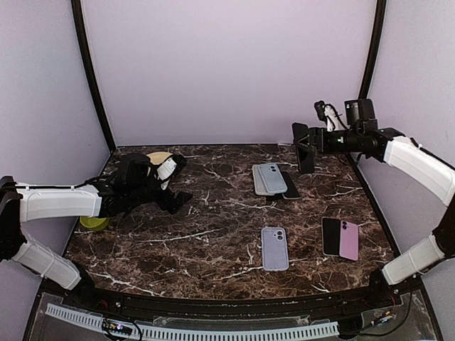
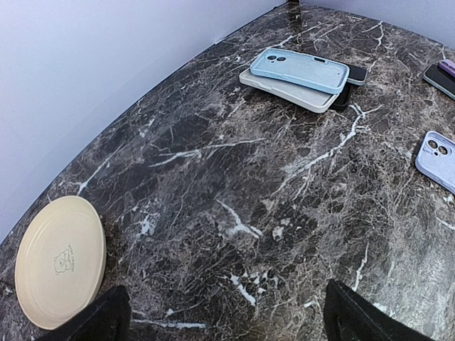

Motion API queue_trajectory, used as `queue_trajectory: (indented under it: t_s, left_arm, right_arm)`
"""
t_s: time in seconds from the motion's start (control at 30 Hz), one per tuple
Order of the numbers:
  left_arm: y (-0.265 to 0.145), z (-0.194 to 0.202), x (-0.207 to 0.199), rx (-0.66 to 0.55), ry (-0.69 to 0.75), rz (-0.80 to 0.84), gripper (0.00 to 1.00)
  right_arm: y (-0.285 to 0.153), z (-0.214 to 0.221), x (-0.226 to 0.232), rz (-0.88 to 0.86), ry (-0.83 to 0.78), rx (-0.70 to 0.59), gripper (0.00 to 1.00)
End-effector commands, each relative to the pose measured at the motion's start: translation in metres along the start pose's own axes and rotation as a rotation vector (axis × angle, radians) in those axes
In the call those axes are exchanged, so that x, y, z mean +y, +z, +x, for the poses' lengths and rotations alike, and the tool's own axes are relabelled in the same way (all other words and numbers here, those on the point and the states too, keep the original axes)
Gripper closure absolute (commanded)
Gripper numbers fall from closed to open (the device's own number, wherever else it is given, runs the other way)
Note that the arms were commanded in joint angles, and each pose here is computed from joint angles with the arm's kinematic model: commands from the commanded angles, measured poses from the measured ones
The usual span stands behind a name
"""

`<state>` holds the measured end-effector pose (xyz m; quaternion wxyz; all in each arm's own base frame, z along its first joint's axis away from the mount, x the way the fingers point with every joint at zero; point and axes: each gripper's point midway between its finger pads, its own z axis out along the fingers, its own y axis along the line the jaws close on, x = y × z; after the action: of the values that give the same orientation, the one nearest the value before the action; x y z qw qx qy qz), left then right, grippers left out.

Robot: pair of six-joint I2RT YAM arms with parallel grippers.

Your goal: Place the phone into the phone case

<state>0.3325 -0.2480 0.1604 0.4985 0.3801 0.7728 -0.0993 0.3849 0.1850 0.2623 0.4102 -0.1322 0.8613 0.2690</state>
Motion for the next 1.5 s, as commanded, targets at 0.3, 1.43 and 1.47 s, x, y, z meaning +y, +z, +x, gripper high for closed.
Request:
queue_trajectory:
  t_s: [0.3,1.43,1.47]
  left_arm:
    - [0.002,0.004,-0.008,0.014,0.015,0.018,0.03]
    - [-0.001,-0.012,-0.022,0.003,-0.073,0.052,0.03]
    - [-0.001,-0.013,-0.023,0.003,-0.07,0.052,0.03]
  right_arm:
    - [-0.124,-0.007,0.195,-0.868,-0.293,-0.198,0.63]
    - [-0.025,0.126,0.09,0.29,0.218,-0.13,0.89]
    - [-0.023,0.132,0.091,0.31,0.22,-0.127,0.91]
